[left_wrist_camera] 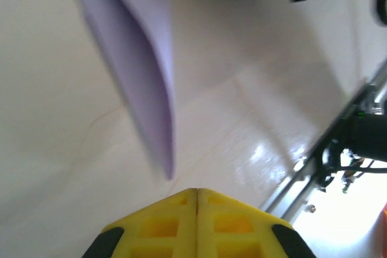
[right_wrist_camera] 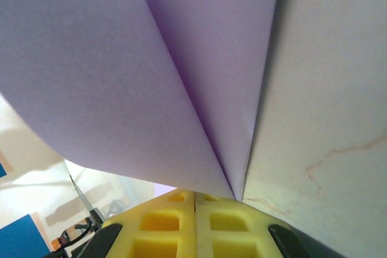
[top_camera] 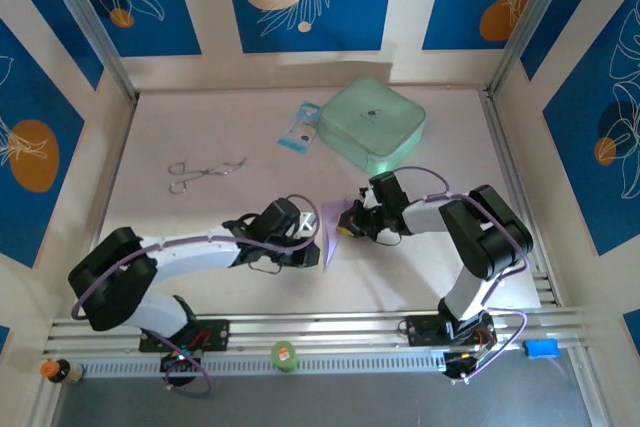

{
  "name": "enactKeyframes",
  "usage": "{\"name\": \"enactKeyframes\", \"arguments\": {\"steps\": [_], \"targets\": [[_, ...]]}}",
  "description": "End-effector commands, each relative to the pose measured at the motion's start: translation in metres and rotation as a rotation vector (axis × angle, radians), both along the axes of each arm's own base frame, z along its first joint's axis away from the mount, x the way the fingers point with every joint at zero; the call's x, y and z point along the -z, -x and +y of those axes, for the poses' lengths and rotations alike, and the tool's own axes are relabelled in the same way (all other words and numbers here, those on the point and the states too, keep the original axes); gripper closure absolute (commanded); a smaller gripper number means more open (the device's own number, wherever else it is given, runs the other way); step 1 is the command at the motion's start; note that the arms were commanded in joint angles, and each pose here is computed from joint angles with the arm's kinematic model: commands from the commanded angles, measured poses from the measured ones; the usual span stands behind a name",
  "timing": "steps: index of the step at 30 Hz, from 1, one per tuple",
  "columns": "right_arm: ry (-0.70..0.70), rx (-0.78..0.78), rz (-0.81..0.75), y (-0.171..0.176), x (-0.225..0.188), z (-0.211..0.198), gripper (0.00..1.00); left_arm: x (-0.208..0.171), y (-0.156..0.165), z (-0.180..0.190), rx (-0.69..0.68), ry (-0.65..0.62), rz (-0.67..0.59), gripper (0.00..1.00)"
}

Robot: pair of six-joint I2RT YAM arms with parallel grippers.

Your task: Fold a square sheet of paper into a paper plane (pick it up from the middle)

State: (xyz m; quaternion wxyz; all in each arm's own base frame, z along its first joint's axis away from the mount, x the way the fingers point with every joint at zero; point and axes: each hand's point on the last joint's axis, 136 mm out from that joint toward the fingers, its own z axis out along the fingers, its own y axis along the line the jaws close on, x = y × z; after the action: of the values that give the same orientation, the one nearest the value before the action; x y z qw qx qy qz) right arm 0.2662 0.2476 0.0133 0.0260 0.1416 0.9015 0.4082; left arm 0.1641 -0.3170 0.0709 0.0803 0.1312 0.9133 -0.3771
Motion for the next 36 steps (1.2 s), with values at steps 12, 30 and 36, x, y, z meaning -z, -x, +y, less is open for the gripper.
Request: {"name": "enactKeyframes", "arguments": {"steps": [12,30,36], "targets": [[0.145,0.004,0.159,0.032,0.044,-0.015,0.95,0.008,-0.030,-0.061,0.068,0.079,0.021,0.94],[0.145,0.001,0.165,0.034,0.046,-0.015,0.95,0.032,-0.054,-0.042,-0.032,0.033,-0.024,0.93],[0.143,-0.001,0.163,0.034,0.046,-0.015,0.95,0.042,-0.054,-0.033,-0.061,0.000,-0.003,0.93]]}}
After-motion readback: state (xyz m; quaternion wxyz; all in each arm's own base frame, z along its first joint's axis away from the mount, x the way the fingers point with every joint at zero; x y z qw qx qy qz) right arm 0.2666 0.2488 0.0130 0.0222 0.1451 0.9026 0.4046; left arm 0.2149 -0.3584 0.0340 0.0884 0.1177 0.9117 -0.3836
